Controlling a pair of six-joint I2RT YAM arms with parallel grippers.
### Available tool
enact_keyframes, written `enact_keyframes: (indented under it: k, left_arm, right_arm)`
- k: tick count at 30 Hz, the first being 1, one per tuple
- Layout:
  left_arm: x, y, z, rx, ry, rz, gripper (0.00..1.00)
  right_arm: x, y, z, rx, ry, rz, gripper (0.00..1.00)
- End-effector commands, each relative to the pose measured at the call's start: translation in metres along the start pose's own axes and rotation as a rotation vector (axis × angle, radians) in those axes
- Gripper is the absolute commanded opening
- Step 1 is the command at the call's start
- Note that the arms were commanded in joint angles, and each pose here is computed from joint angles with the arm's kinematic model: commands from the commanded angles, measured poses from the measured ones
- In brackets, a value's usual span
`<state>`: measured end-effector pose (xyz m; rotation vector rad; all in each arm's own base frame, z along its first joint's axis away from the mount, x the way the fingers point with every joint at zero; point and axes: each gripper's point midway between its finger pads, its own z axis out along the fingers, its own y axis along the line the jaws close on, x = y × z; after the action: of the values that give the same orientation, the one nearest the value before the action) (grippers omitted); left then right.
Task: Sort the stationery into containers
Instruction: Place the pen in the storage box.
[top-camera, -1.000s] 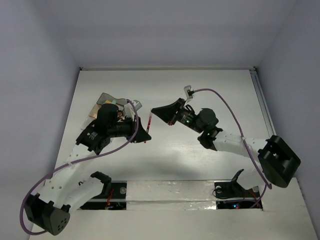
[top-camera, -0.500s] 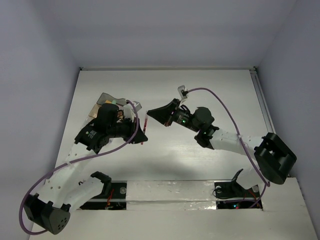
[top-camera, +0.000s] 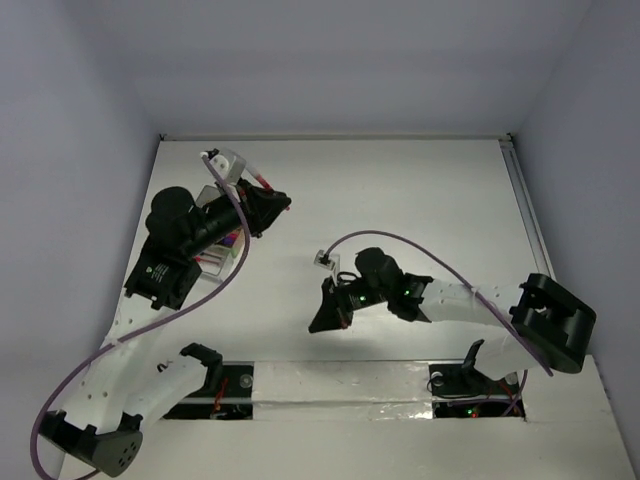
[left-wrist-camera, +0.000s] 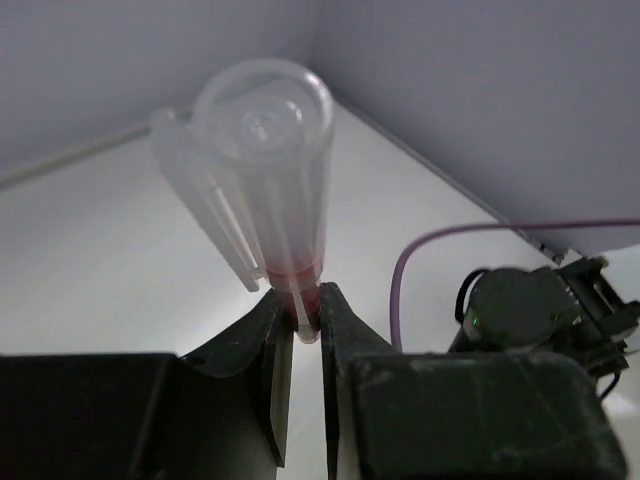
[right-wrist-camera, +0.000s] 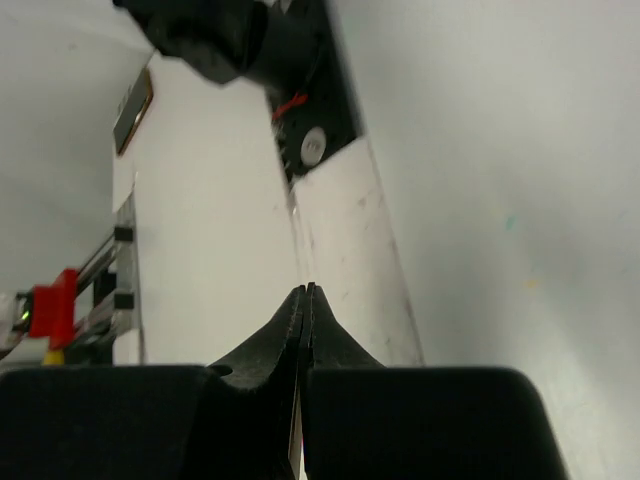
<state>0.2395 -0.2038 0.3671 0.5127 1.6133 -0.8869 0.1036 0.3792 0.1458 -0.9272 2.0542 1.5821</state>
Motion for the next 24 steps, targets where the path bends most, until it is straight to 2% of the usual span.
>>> enact_keyframes:
  k: [1,7,11,14,18,24]
  left_arm:
    - [-0.056,-0.015,-0.008,0.038,-0.209,0.091,0.0]
    - [-0.039,-0.016,-0.009,0.052,-0.165,0.077,0.0]
    - [-0.009,-0.029,-0.008,0.16,-0.076,0.06,0.0]
    - [0.03,-0.035,-0.008,0.242,0.013,0.017,0.0]
    - [0.066,-0.042,-0.009,0.334,0.103,-0.04,0.0]
    - [0.094,-0.036,-0.009,0.328,0.165,-0.095,0.0]
  right_arm:
    - [0.01,0.026,-0.009,-0.1,0.079,0.012,0.0]
    - [-0.021,0.024,-0.018,-0.063,-0.031,-0.031,0.0]
    - [-0.055,0.015,-0.047,-0.04,-0.14,-0.052,0.0]
    - [-0.092,0.027,-0.074,-0.031,-0.249,-0.157,0.0]
    - [-0.145,0.051,-0.106,0.015,-0.369,-0.35,0.17]
    - [-0.185,0.063,-0.117,0.004,-0.441,-0.434,0.45]
